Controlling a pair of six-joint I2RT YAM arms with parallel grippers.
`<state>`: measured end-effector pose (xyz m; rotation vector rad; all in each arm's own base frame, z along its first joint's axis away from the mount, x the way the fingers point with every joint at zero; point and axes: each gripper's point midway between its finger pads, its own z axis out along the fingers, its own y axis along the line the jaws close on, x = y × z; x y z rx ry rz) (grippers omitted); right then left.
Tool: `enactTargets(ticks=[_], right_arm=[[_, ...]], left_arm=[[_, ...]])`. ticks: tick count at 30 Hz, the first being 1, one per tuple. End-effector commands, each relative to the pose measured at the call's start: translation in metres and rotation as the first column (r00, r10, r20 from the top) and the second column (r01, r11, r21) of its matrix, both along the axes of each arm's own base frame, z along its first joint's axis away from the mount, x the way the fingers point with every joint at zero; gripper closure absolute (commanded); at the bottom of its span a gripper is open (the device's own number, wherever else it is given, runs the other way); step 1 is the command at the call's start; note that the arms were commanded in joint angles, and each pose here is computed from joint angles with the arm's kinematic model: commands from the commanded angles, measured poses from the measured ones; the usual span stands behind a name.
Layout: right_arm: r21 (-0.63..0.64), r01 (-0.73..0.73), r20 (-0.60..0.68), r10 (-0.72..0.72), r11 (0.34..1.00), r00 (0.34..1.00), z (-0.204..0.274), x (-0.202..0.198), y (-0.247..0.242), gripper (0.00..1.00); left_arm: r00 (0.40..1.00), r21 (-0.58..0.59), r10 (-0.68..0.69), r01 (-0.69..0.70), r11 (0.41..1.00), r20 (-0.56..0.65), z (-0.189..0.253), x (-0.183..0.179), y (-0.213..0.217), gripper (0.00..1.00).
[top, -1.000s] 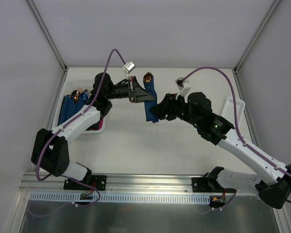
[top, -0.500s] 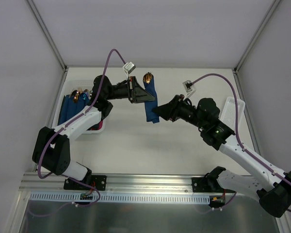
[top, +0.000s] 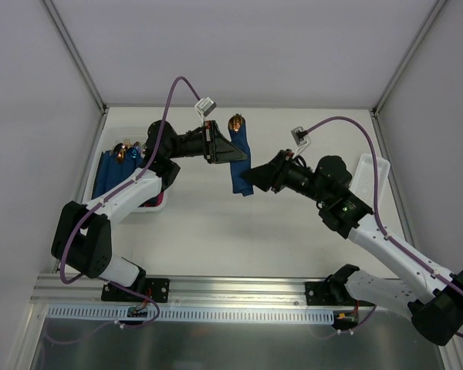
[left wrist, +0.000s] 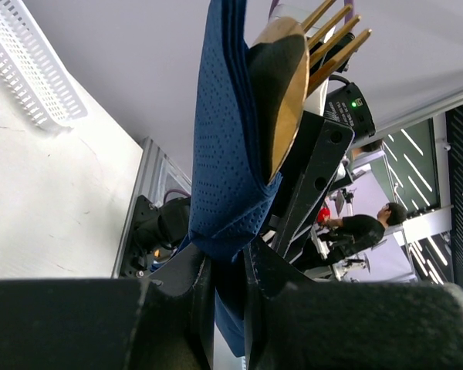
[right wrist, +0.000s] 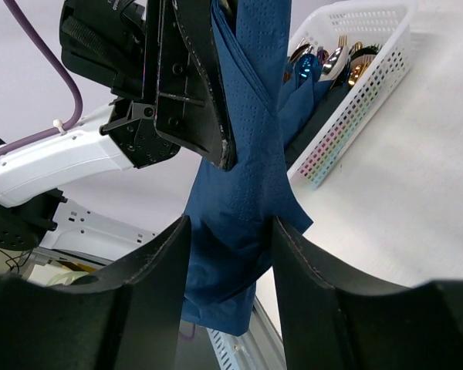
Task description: Place the utensils on the paper napkin and roll it up
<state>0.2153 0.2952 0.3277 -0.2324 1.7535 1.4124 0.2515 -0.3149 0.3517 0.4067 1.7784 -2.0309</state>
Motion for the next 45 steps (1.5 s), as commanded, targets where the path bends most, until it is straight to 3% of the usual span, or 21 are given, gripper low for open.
enactTargets(ticks=[1,8,14,22,26,27,28,31,37,45], right_arm=[[0.039,-0.026,0.040,0.025,0.999,0.999,0.014,-0.002,0.003,0.51],[0.061,-0.051,0.054,0.047,0.997,0.997,0.021,-0.005,0.005,0.50],[0.088,-0.097,0.056,0.093,0.991,0.994,0.023,-0.010,0.011,0.57],[0.107,-0.124,0.056,0.118,0.987,0.991,0.023,-0.010,0.014,0.96],[0.134,-0.107,0.059,0.100,0.985,0.993,0.022,-0.006,0.010,1.00],[0.138,-0.102,0.063,0.094,0.985,0.994,0.023,-0.006,0.009,1.00],[0.144,-0.095,0.068,0.086,0.985,0.994,0.024,-0.005,0.007,1.00],[0.157,-0.075,0.082,0.063,0.985,0.995,0.029,-0.003,0.004,1.00],[0.195,-0.060,0.111,0.039,0.979,0.993,0.042,-0.002,0.000,1.00],[0.256,-0.084,0.127,0.053,0.963,0.991,0.056,-0.004,0.002,1.00]], left_arm=[[0.995,-0.047,-0.038,0.043,0.998,0.090,0.020,-0.015,-0.002,1.00],[0.996,-0.041,-0.042,0.046,0.998,0.083,0.016,-0.016,-0.004,1.00],[0.995,-0.047,-0.040,0.044,0.998,0.089,0.017,-0.015,-0.005,1.00],[0.996,-0.041,-0.043,0.046,0.998,0.082,0.014,-0.014,-0.005,1.00],[0.994,-0.027,-0.041,0.044,0.999,0.098,0.013,-0.014,-0.005,1.00],[0.994,-0.021,-0.042,0.044,0.999,0.104,0.012,-0.014,-0.005,0.95],[0.995,-0.007,-0.043,0.044,0.999,0.095,0.010,-0.014,-0.005,0.80],[0.988,0.015,-0.041,0.039,0.999,0.152,0.012,-0.017,-0.003,0.55],[0.977,0.106,0.033,-0.056,0.993,0.212,0.007,-0.009,0.010,0.42],[0.985,0.154,0.086,-0.110,0.982,0.152,-0.013,-0.005,0.030,0.29]])
